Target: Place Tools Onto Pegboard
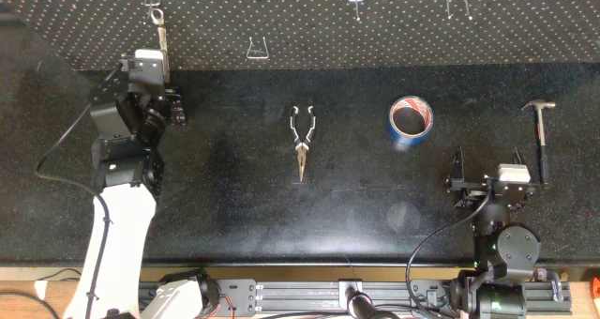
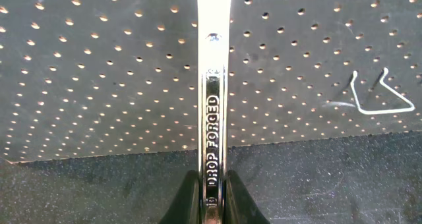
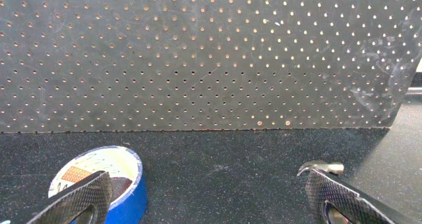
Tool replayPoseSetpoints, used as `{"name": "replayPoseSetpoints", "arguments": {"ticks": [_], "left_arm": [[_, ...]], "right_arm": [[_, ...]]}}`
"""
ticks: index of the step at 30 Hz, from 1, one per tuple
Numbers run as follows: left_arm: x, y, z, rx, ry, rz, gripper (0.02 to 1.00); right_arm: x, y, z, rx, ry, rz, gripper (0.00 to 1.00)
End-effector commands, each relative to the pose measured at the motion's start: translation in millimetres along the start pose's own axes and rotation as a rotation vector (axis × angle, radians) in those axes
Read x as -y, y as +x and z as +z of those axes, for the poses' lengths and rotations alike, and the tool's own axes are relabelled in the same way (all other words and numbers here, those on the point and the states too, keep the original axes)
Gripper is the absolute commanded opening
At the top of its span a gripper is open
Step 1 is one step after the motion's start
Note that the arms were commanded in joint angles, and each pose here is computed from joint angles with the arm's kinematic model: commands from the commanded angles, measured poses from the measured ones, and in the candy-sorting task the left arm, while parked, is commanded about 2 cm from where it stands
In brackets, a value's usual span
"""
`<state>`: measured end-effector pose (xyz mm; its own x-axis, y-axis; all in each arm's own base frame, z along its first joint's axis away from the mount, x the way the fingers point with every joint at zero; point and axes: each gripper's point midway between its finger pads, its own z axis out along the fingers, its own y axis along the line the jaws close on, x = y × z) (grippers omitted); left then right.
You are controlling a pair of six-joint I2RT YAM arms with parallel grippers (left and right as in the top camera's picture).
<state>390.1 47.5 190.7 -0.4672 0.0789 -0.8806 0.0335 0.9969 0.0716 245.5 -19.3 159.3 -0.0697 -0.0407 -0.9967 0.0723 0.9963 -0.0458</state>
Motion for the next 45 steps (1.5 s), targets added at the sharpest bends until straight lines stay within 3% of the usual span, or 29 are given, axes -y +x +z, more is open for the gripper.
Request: {"name": "replayPoseSetpoints", "arguments": {"ticks": [1, 11, 25, 32, 45], "left_arm": [[-17.6, -10.1, -3.1, 0.004, -0.092, -0.024, 0.027], [-8.9, -18.9, -27.0, 0.024, -0.079, -0.052, 0.029], [-31.9, -12.2, -40.6, 0.0, -0.182, -0.097, 0.027], [-20.5, -6.1, -35.5, -0.026, -0.116, -0.069, 0.029], [-22.5, 3.9, -20.3, -0.062, -0.115, -0.074, 0.027]], "right_arm": [[-0.6, 2.0, -0.1, -0.003, -0.001, 0.015, 0.961], [-0.6, 1.9, -0.1, -0.003, 0.0, 0.015, 0.961], [-0.6, 2.0, -0.1, -0.003, -0.001, 0.015, 0.961], [-0.6, 1.9, -0.1, -0.003, 0.0, 0.015, 0.961], [-0.6, 2.0, -0.1, -0.003, -0.001, 0.015, 0.961]]}}
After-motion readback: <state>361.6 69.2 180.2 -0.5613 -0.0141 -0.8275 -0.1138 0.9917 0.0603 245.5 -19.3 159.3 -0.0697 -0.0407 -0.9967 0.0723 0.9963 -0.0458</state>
